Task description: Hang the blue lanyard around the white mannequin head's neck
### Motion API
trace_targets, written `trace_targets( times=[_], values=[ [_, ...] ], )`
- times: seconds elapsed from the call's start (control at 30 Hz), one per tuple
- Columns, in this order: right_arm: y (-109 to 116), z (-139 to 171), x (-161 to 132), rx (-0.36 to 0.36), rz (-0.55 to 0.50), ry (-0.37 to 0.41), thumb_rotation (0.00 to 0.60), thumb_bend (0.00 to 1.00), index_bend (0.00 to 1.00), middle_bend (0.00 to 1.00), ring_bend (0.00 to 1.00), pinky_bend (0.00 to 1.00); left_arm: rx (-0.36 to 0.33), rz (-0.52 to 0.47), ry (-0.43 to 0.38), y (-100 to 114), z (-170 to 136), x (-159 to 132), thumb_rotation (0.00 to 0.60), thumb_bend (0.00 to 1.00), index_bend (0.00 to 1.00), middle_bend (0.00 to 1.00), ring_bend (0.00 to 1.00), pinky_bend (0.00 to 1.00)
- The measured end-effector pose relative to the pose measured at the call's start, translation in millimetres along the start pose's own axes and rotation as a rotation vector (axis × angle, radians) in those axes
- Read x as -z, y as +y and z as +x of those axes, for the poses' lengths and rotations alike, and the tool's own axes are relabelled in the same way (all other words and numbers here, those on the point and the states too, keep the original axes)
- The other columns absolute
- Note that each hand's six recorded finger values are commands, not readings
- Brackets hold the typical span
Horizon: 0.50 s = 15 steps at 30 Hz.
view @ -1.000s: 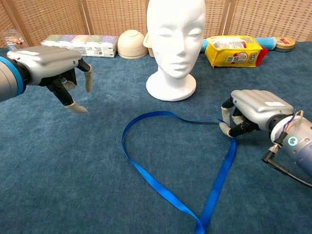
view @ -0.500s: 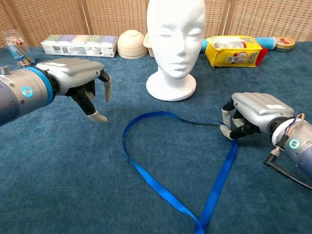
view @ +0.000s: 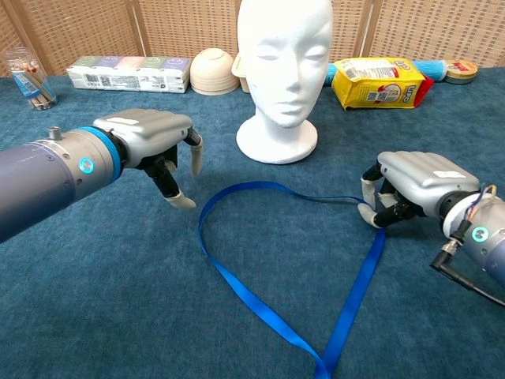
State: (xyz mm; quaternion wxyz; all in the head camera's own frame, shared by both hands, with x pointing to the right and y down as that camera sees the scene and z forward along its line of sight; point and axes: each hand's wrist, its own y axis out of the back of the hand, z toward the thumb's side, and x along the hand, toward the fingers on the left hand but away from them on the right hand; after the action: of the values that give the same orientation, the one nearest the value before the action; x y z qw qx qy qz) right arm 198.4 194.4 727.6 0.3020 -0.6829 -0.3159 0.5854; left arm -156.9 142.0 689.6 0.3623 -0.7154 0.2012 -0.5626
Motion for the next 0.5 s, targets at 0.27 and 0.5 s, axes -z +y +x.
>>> trace_targets(
  times=[0.27,0.5],
  values=[
    [-1,-1,1,-0.005,0.000,-0.001,0.475,0.51,0.59,0.88,1.00,1.00,0.010,-0.006,0.003,-3,9,-10,0.474,0.16,0.45,0.97,1.00,0.94],
    [-2,-1,3,-0.006,0.000,-0.004,0.475,0.51,0.59,0.88,1.00,1.00,0.026,0.001,0.011,-8,16,-19,0.479,0.18,0.45,0.97,1.00,0.94]
  ],
)
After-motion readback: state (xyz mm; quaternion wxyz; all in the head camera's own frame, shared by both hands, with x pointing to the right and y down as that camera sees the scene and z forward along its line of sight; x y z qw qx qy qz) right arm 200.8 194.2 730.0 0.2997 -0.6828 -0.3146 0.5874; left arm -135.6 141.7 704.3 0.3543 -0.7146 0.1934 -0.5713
